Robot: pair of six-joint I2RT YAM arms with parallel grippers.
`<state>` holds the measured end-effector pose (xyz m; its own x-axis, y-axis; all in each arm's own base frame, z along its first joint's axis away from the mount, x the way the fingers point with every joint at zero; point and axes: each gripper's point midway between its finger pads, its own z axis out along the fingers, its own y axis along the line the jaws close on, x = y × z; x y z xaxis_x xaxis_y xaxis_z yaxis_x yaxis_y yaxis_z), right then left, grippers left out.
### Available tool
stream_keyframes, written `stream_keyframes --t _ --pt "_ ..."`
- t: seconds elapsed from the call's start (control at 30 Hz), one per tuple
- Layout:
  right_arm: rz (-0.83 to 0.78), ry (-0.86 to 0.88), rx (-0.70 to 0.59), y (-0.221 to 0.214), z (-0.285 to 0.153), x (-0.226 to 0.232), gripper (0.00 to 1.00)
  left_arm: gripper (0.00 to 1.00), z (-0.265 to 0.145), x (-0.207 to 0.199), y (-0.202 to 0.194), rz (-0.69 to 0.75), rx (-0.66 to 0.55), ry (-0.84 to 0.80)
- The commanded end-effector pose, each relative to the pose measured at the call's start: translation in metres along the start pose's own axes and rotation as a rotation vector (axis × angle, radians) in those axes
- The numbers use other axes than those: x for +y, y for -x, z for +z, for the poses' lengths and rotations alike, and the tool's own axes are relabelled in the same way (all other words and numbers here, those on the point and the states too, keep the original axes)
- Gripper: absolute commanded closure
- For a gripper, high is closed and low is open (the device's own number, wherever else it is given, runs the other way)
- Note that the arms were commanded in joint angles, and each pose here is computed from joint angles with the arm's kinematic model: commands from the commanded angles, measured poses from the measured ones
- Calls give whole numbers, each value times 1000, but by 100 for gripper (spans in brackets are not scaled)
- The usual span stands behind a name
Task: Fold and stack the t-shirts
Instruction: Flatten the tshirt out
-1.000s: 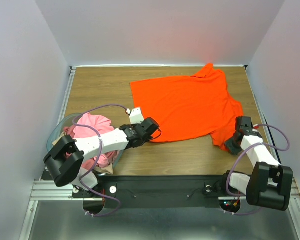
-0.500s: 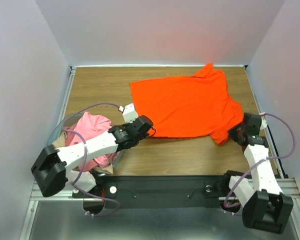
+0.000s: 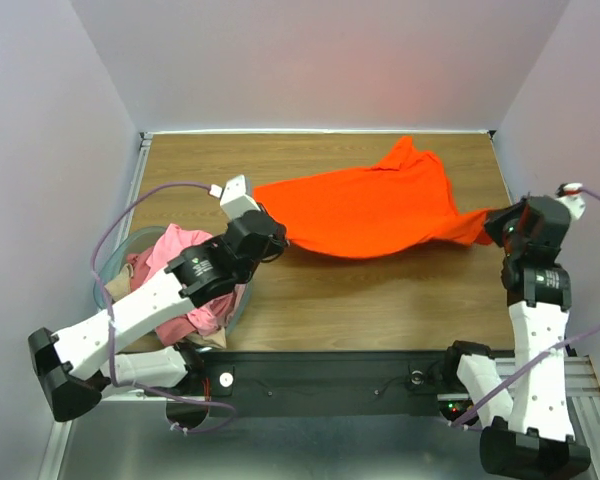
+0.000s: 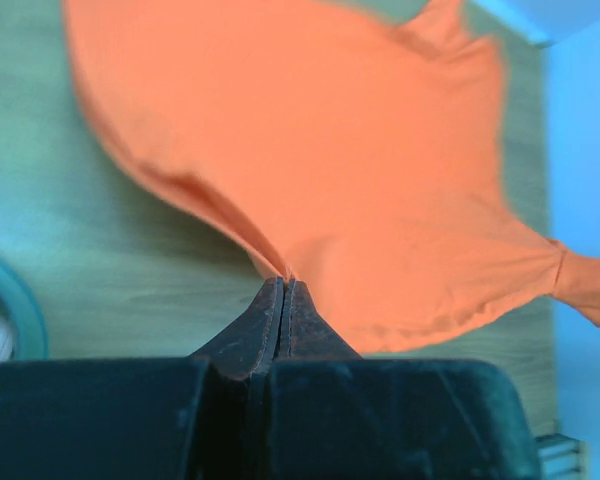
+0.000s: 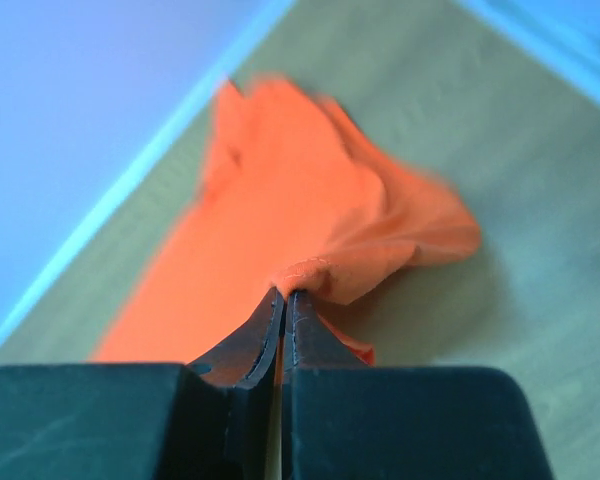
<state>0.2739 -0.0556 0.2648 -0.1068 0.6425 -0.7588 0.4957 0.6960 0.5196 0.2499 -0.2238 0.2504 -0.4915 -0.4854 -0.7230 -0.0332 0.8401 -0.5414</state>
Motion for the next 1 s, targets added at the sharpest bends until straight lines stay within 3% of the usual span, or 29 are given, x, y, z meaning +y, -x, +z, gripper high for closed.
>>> stream_keyframes --t 0.0,0.3,0.57,0.7,0.8,0.97 --pt "25 143 -290 102 -58 54 100 100 -50 -50 85 -21 -168 -182" --pt "53 255 -652 231 -184 103 100 100 -162 -117 194 -5 -337 -525" --pt "27 325 -853 282 -273 119 100 100 -231 -132 233 -14 -400 -714" --pt "8 349 -843 282 -273 125 100 100 -232 -128 240 -25 -424 -685" --pt "-18 353 -774 273 -244 132 100 100 -213 -120 242 -34 -444 -593" --pt "-35 363 -622 247 -172 145 100 100 -146 -88 237 -36 -513 -236"
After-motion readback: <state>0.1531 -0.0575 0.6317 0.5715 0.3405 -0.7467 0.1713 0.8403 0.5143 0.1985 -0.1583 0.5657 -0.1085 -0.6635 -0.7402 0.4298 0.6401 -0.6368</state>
